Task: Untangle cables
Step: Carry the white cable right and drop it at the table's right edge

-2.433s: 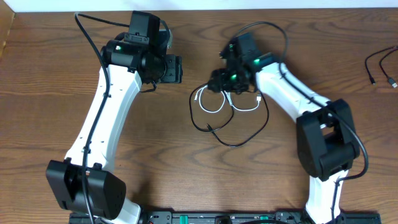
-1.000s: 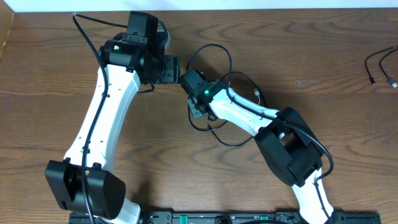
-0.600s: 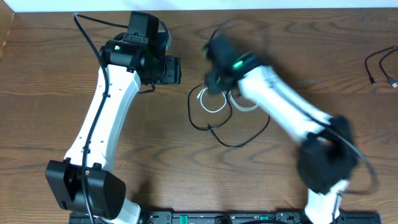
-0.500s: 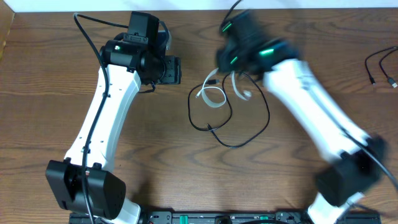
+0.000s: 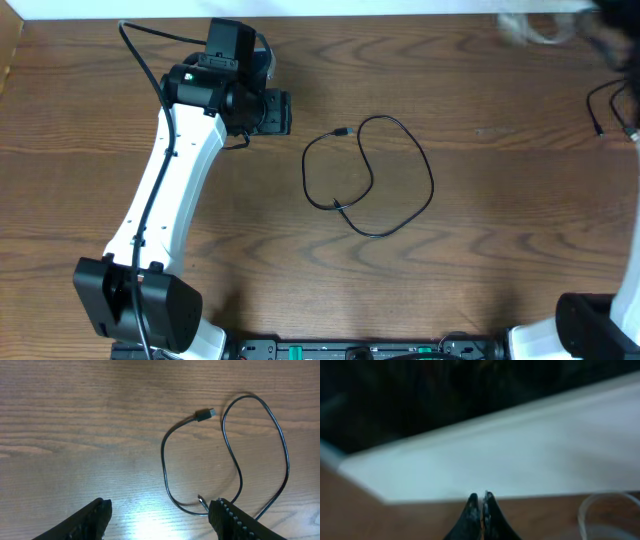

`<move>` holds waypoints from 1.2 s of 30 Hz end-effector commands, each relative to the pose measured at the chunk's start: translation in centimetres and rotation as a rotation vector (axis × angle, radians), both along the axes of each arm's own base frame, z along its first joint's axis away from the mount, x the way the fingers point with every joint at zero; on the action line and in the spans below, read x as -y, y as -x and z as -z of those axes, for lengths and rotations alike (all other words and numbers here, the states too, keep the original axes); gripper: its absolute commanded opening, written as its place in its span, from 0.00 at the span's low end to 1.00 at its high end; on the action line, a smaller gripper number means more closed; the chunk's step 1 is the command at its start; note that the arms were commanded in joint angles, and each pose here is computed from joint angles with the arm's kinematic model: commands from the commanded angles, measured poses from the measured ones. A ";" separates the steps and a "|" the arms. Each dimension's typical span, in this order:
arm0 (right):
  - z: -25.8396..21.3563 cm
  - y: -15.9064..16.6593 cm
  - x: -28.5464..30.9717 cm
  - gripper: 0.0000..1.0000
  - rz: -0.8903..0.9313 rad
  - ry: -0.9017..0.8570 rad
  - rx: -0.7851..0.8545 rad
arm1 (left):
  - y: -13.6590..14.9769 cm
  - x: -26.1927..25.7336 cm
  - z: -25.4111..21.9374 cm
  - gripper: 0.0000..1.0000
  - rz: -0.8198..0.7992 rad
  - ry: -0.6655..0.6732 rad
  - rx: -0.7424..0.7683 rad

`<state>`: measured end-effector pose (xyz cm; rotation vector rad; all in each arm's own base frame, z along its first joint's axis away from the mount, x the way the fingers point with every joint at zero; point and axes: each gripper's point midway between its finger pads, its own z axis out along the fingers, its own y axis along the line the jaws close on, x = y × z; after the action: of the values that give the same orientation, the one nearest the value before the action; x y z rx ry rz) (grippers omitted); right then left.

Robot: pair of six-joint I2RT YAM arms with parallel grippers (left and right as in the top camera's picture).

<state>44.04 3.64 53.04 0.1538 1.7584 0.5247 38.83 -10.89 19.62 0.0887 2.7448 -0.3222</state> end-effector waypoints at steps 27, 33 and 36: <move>20.5 10.1 30.8 0.99 0.917 0.004 -0.702 | 0.2 0.2 0.1 0.68 0.001 0.012 -0.009; 21.3 8.3 28.7 0.99 0.774 -0.013 -0.694 | 0.2 0.2 0.1 0.68 0.001 0.011 -0.010; 21.6 8.2 28.1 0.99 0.746 0.027 -0.713 | 0.2 0.2 0.1 0.68 0.001 0.011 -0.011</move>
<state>35.28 -25.67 31.51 1.1208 2.1447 -0.1513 38.82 -10.89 19.62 0.0887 2.7452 -0.3221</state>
